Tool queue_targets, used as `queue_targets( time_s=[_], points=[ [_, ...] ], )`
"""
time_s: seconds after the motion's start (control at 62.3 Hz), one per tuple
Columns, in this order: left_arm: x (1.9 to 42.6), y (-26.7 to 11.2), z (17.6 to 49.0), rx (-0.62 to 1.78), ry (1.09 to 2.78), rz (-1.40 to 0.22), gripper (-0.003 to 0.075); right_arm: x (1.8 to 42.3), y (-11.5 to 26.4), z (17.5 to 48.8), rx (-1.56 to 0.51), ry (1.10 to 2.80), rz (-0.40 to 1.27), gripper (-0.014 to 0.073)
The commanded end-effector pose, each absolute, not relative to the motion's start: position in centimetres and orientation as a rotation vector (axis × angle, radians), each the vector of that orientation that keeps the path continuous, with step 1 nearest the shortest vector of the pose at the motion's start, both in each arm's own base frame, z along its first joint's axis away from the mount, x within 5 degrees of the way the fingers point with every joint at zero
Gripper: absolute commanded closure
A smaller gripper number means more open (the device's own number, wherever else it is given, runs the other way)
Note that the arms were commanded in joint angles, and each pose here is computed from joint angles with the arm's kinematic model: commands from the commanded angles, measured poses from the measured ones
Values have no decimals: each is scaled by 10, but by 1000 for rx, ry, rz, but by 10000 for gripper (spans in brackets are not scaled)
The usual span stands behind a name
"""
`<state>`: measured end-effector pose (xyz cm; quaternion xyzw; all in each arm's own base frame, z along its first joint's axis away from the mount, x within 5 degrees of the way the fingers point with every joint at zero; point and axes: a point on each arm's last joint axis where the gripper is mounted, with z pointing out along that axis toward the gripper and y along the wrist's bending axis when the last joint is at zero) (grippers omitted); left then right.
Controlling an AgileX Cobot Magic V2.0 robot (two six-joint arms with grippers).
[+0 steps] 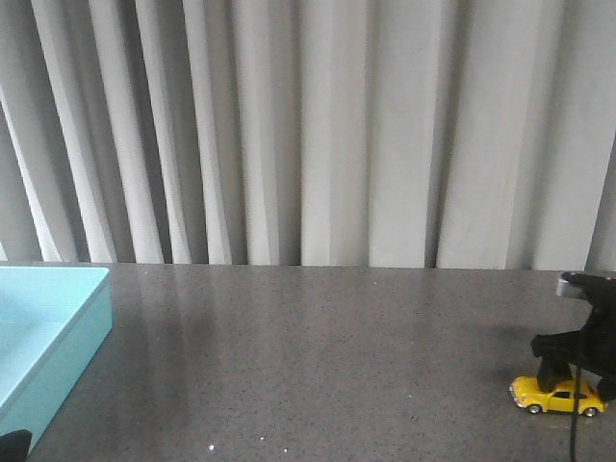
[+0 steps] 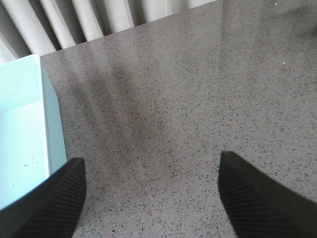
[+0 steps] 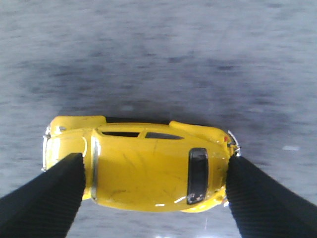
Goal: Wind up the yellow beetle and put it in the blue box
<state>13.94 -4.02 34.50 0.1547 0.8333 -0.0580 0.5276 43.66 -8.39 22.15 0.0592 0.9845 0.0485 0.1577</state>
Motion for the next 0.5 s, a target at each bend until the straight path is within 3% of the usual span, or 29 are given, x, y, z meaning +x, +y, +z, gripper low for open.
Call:
queue_targets(
  time_s=[0.0,0.241,0.481],
  points=[
    [141,-42,363,347,1883,-159,185,432,-117,242,176,2720,76,32],
    [141,-42,363,347,1883,-159,185,420,-171,246,295,2621,46,32],
    [141,-42,363,347,1883,-159,185,413,-191,247,283,2596,17,32]
  ],
)
